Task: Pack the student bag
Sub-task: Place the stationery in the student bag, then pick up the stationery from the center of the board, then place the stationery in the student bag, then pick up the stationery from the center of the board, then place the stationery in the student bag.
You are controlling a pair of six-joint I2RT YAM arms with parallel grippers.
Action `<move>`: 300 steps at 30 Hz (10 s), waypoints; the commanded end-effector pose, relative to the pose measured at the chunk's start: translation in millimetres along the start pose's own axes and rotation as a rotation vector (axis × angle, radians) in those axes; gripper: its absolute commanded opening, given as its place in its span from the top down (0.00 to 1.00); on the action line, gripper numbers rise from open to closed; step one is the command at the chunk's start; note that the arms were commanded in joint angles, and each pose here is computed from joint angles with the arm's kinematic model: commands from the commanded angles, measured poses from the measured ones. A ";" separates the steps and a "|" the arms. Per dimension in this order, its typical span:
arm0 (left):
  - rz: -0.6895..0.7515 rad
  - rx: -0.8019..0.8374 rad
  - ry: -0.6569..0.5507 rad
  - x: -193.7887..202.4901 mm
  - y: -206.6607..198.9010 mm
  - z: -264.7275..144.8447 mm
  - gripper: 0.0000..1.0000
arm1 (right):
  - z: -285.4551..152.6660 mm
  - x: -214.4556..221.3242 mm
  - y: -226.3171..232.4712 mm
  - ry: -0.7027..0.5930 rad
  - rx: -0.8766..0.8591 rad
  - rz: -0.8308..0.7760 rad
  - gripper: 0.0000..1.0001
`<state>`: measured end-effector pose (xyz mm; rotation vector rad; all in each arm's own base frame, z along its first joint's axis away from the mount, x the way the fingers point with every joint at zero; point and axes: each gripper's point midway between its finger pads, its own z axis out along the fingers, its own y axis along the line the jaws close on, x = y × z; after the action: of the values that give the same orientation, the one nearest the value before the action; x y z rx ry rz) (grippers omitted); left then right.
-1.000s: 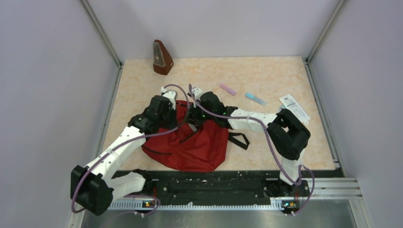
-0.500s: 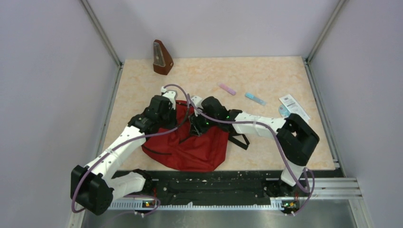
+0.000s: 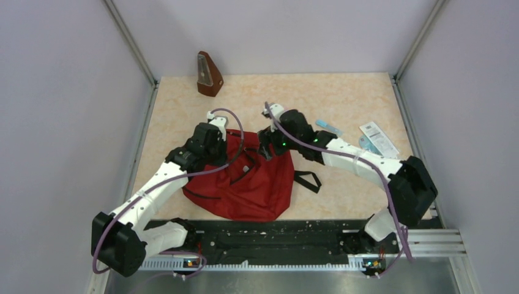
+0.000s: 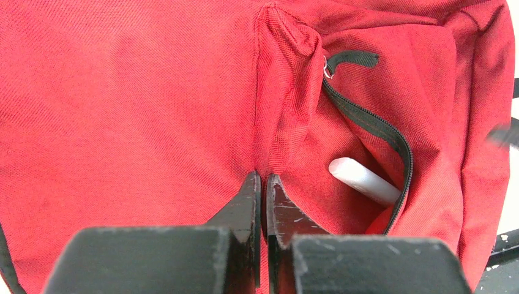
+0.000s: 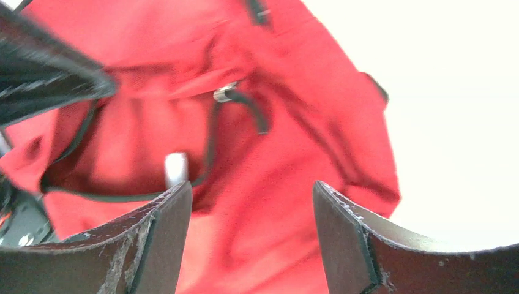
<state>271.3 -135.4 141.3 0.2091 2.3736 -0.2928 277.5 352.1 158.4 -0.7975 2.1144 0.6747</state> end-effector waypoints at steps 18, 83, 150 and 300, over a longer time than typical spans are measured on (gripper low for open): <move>-0.001 0.026 -0.095 -27.6 -5.9 -9.2 1.00 | 40.6 -17.5 -271.2 0.122 0.371 0.089 0.30; -0.002 0.036 -0.117 -31.8 -7.3 -14.4 1.00 | 48.2 2.3 62.6 -0.137 -0.272 -0.070 1.00; -0.003 0.036 -0.102 -29.1 -7.5 -10.7 1.00 | 57.4 35.7 44.2 0.121 -0.185 -0.243 0.91; 0.000 0.067 -0.129 -33.2 -12.3 -18.4 1.00 | 13.5 -96.3 70.3 -0.514 -0.149 0.216 1.00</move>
<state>269.0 -138.4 148.6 0.2122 2.3531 -0.3332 282.2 419.3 222.9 -0.4815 1.8001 0.9896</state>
